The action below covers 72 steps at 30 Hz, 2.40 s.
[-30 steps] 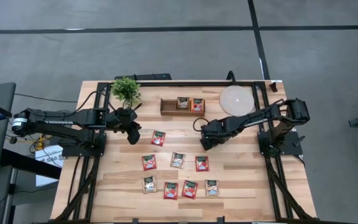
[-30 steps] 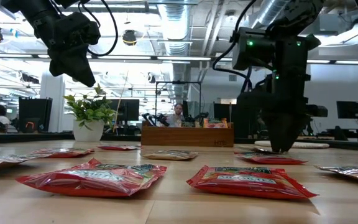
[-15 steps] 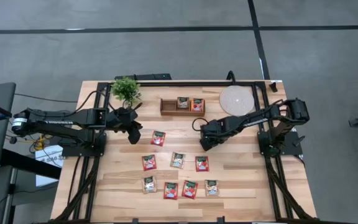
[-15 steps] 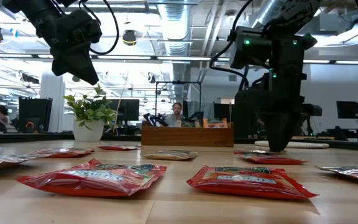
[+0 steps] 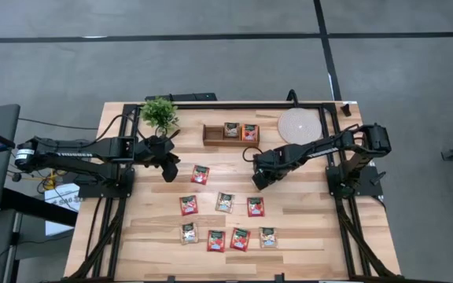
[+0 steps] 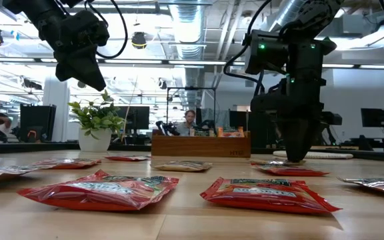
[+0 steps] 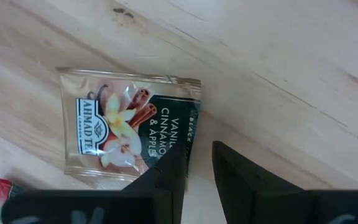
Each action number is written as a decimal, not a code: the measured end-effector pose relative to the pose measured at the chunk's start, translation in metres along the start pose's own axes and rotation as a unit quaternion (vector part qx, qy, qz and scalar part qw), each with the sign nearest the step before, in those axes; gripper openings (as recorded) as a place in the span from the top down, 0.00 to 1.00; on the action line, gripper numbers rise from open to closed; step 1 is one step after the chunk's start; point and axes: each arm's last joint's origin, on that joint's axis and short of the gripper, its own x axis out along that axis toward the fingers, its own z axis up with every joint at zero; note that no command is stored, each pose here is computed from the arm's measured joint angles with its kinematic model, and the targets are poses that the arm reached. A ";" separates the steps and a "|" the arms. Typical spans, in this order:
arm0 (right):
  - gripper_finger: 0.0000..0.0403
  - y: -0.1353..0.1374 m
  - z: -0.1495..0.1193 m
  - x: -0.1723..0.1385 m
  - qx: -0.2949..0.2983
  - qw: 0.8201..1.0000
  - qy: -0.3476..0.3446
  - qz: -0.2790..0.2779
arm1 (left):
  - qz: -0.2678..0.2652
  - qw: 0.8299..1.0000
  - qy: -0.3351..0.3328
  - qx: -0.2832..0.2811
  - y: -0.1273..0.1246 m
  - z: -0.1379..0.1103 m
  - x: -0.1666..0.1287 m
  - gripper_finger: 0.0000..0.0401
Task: Pick & Place Tea
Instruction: Put the brown tea bag into the middle section of the wooden organizer
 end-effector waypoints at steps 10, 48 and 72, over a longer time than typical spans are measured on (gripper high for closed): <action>0.82 0.001 0.001 -0.001 -0.008 1.000 0.000 0.002 | 0.000 1.000 0.000 0.000 0.000 0.000 0.000 0.85; 0.82 0.010 0.011 -0.008 -0.078 0.997 -0.002 -0.016 | 0.000 1.000 -0.001 0.000 0.000 0.000 0.000 0.85; 0.95 0.010 0.014 0.017 -0.092 0.995 0.041 -0.024 | -0.002 1.000 -0.005 0.002 0.000 0.001 0.000 0.85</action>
